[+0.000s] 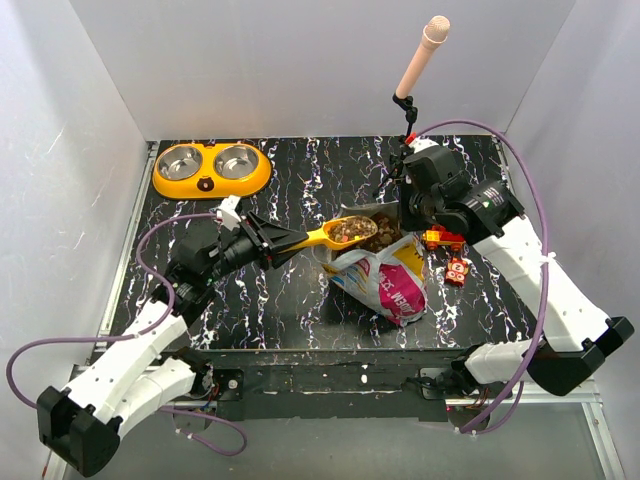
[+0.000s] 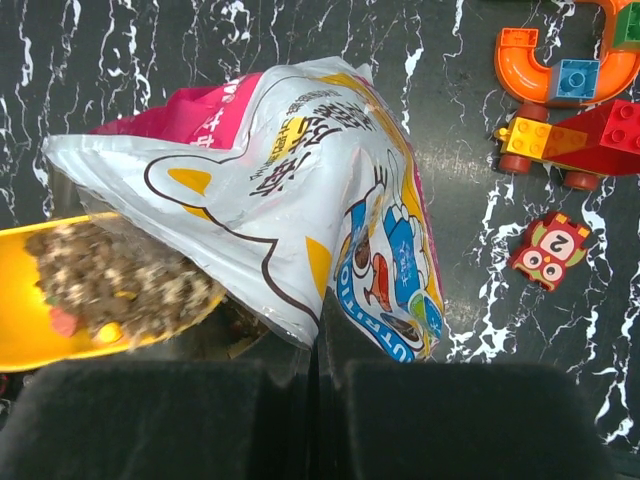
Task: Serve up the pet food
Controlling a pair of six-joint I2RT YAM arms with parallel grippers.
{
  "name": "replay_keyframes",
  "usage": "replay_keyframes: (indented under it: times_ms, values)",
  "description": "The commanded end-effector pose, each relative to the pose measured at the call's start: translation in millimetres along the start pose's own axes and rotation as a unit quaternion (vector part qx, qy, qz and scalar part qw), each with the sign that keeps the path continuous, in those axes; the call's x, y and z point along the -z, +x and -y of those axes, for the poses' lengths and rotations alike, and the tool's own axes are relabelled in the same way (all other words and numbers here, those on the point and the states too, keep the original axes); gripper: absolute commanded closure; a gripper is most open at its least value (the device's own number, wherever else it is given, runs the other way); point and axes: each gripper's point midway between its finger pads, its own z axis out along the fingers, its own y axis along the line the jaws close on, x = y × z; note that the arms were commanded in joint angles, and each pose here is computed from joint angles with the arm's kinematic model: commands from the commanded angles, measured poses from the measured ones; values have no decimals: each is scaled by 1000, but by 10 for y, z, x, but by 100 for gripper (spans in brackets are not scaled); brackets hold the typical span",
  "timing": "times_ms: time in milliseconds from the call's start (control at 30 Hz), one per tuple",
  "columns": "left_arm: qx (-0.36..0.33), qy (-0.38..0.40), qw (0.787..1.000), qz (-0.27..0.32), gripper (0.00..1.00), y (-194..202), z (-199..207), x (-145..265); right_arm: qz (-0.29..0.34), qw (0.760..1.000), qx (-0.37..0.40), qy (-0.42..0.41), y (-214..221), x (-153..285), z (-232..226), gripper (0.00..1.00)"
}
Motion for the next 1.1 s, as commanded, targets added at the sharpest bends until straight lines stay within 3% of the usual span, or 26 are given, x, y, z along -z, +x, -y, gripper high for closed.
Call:
replay_keyframes:
  times_ms: [0,633,800,967,1067]
  values:
    - [-9,70,997,9,100,18,327,157,115,991,-53,-39,-458,347,-75,99]
    - [-78,154,984,-41,100,164,489,128,121,987,-80,-72,-529,527,-176,99]
    - [-96,175,979,-37,100,241,606,322,125,986,-82,-72,-539,567,-166,99]
    - [-83,215,972,-38,100,167,728,209,122,987,-78,-69,-539,563,-161,99]
    - [-102,198,975,-15,100,163,751,316,126,987,-78,-67,-554,581,-142,99]
